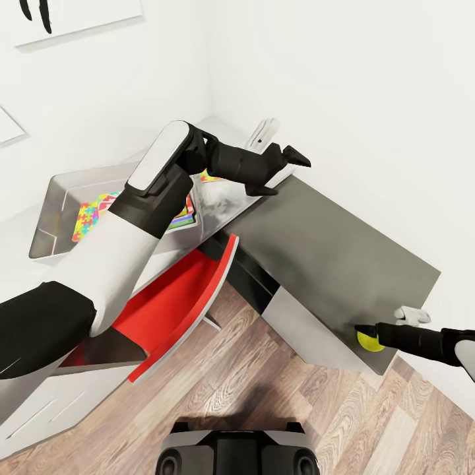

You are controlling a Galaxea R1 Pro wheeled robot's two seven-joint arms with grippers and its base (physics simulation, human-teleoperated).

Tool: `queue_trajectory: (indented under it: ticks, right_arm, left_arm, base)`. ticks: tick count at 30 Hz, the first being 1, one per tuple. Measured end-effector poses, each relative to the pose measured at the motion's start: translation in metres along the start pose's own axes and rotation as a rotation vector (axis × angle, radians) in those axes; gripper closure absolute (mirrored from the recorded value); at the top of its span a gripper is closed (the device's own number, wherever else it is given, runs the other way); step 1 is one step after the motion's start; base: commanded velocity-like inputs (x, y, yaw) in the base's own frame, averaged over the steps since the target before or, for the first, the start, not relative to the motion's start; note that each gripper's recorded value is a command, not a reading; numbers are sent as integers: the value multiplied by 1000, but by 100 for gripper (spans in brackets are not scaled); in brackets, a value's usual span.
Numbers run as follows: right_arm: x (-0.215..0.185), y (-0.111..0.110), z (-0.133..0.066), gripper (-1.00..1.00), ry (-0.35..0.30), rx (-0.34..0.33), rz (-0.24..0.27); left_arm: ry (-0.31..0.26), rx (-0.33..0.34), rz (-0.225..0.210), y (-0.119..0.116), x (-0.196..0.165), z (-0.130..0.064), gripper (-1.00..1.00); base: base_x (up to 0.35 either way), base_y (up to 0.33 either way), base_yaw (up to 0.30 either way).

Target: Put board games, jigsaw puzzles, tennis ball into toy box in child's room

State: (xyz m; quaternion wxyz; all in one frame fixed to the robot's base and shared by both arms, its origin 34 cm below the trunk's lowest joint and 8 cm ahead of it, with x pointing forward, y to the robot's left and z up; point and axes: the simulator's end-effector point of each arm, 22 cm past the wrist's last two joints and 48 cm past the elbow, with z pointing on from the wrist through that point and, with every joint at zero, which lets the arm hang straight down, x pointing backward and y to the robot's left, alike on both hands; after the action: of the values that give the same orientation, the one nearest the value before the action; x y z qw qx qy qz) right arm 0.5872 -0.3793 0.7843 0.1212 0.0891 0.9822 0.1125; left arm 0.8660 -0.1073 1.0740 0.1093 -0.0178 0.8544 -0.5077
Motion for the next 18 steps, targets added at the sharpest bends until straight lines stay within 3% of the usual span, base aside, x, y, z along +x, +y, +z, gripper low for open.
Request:
queue_trajectory:
  ticks: [18]
  right_arm:
    - [2,0,0,-100,4,0,0]
  left_arm:
    - [-10,0,-8,0,-2,0,-100]
  base:
    - [0,0,0]
